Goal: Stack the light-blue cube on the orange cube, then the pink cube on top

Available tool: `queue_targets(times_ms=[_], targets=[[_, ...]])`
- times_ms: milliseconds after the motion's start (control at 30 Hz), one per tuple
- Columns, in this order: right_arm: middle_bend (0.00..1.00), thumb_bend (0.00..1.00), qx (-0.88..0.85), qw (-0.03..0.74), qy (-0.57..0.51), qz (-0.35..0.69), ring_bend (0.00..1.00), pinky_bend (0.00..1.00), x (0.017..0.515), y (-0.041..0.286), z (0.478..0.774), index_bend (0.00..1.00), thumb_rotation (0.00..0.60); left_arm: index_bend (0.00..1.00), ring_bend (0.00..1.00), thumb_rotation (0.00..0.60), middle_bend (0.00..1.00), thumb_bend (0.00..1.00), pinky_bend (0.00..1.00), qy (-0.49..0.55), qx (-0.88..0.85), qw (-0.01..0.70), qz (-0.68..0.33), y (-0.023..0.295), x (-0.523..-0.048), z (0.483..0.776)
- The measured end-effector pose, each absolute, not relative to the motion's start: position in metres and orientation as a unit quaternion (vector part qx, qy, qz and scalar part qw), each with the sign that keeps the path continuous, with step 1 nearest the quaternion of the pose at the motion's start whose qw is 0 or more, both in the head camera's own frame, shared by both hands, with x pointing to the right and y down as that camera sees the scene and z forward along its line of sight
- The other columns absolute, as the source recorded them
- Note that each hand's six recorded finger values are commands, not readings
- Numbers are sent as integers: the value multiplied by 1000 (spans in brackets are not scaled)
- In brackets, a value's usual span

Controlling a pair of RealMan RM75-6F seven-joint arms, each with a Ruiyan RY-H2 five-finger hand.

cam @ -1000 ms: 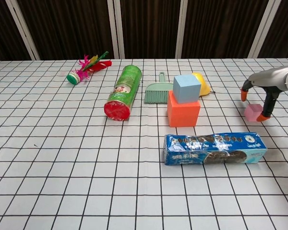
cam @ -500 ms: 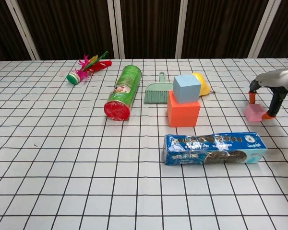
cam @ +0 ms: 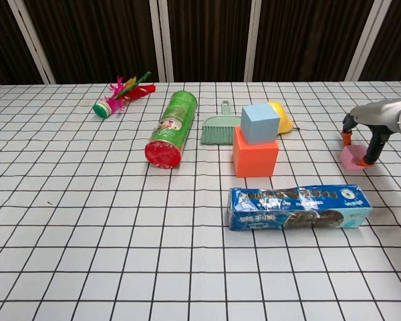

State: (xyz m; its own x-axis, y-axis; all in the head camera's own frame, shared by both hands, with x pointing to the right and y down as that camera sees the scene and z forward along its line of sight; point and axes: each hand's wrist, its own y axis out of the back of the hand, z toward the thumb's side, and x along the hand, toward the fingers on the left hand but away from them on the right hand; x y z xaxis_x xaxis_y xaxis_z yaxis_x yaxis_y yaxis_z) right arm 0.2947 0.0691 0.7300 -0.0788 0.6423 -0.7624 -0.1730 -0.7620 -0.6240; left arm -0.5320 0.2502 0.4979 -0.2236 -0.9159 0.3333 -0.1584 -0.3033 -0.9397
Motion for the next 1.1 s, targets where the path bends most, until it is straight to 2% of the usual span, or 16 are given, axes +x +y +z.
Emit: queue_targets(times_ms=[500,800,1100], targets=[[78,408,-607,283,-183,719,24,15,302,70,730,422,600,108,0,600,0,161,0,495,-540,315,-604,251,-530,499],[78,419,-609,281,-185,718,25,15,302,69,729,507,600,108,0,600,0,161,0,490,-542,316,-605,251,-527,501],[78,434,-610,282,-190,716,25,15,301,68,727,527,600,108,0,600,0,161,0,489,-543,316,-605,251,-526,502]])
